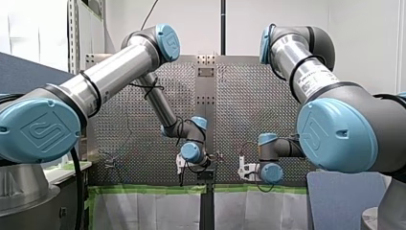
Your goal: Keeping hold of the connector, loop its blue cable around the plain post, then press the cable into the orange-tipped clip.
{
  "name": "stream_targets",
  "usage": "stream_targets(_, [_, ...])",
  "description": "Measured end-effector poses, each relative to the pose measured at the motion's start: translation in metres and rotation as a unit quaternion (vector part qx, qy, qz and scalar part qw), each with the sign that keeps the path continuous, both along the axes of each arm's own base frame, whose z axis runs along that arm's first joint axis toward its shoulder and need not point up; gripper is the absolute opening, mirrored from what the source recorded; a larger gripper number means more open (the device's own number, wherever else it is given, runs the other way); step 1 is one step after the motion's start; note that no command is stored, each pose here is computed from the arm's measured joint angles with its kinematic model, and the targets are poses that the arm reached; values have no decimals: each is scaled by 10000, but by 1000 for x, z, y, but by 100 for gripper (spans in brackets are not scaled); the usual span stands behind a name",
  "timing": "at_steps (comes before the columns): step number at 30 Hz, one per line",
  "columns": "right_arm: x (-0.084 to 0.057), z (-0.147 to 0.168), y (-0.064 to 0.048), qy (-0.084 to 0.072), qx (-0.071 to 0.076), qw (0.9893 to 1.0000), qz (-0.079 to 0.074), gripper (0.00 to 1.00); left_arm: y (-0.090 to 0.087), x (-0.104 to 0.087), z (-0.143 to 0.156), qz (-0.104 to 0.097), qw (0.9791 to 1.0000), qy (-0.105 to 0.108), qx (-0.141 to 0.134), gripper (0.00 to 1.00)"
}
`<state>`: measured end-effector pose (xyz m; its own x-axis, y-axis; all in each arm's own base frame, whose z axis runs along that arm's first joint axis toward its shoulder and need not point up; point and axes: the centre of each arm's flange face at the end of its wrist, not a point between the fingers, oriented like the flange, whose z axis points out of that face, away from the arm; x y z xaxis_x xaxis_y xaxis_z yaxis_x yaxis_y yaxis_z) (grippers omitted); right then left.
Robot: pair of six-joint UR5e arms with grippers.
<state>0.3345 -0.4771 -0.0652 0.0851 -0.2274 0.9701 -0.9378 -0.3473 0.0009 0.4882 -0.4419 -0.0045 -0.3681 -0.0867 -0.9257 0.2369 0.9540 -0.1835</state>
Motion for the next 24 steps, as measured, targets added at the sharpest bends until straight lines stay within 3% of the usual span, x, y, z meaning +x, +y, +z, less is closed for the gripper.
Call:
stream_targets(14, [4,5,-12,-38,-78,10000,7,0,9,20,-6,59,9997,27,-255,0])
stream_targets(24, [3,11,-24,-90,-184,9998,-29,0,9,41,-13,76,9997,123,-184,0])
